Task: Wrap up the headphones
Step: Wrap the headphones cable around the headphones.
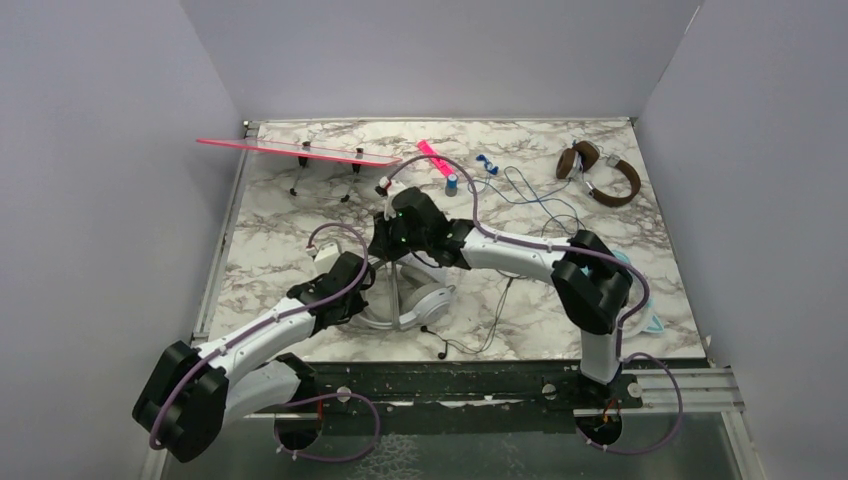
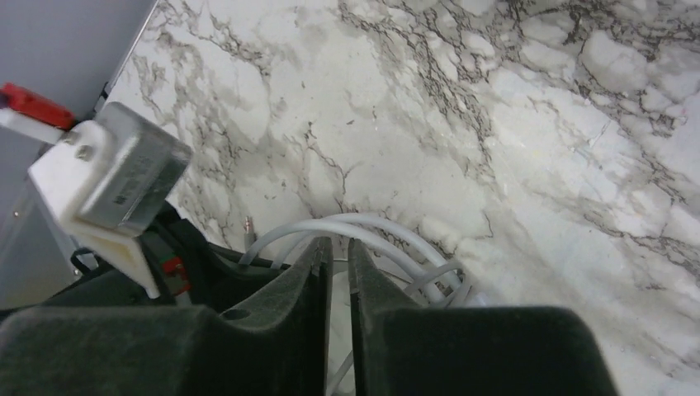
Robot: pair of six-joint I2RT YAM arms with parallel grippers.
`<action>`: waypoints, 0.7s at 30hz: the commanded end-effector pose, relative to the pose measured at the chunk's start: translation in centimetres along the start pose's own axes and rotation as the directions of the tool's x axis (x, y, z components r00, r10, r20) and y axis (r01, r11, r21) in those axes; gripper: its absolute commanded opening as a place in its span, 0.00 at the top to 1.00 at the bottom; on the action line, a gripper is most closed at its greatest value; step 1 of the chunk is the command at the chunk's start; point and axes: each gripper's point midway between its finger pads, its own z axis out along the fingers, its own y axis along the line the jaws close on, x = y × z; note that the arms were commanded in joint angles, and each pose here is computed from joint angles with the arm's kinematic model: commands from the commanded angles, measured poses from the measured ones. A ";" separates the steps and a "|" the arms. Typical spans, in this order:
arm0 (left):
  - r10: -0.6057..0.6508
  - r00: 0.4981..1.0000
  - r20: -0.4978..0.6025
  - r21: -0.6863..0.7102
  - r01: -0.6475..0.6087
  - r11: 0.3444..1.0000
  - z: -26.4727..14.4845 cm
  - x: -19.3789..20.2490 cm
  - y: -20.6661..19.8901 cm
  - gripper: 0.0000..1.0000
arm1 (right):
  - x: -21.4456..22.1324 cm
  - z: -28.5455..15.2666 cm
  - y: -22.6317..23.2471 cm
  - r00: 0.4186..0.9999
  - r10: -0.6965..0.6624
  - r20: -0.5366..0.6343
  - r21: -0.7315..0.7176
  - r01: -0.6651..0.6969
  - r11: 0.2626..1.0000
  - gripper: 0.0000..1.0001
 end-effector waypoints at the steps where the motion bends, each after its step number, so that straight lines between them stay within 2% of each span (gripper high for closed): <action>1: 0.006 0.999 0.044 0.019 -0.007 1.000 0.1 -1.3 -0.9 0.96 | -2.2 -3.8 1.2 0.992 -0.113 -0.049 -0.006 0.113 0.994 0.67; 3: 0.004 0.998 0.055 0.032 -0.006 0.999 -0.1 -2.0 -1.6 0.99 | -3.2 -5.8 2.6 0.986 -0.159 -0.056 -0.072 0.155 0.985 0.48; 4: 0.003 0.998 0.059 0.046 -0.005 0.999 -0.3 -2.3 -2.0 1.00 | -3.6 -6.7 3.4 0.981 -0.184 -0.066 -0.108 0.176 0.978 0.43; 8: -0.010 0.994 0.106 0.125 -0.003 0.992 -2.1 -4.8 -4.5 1.00 | -4.5 -10.3 3.5 0.965 -0.239 -0.106 -0.079 0.231 0.970 0.37; 12: -0.046 0.978 0.205 0.215 0.001 0.977 -5.8 -8.9 -6.8 1.00 | -7.5 -15.9 2.2 0.968 -0.251 -0.010 0.011 0.251 0.968 0.29; 16: -0.084 0.954 0.289 0.301 -0.007 0.954 -9.9 -12.8 -9.1 1.00 | -11.4 -22.1 -1.1 0.961 -0.253 0.112 0.173 0.231 0.957 0.19; 21: -0.134 0.919 0.370 0.398 -0.027 0.917 -14.8 -17.0 -11.5 1.00 | -15.1 -29.0 -8.3 0.953 -0.195 0.232 0.333 0.111 0.937 0.16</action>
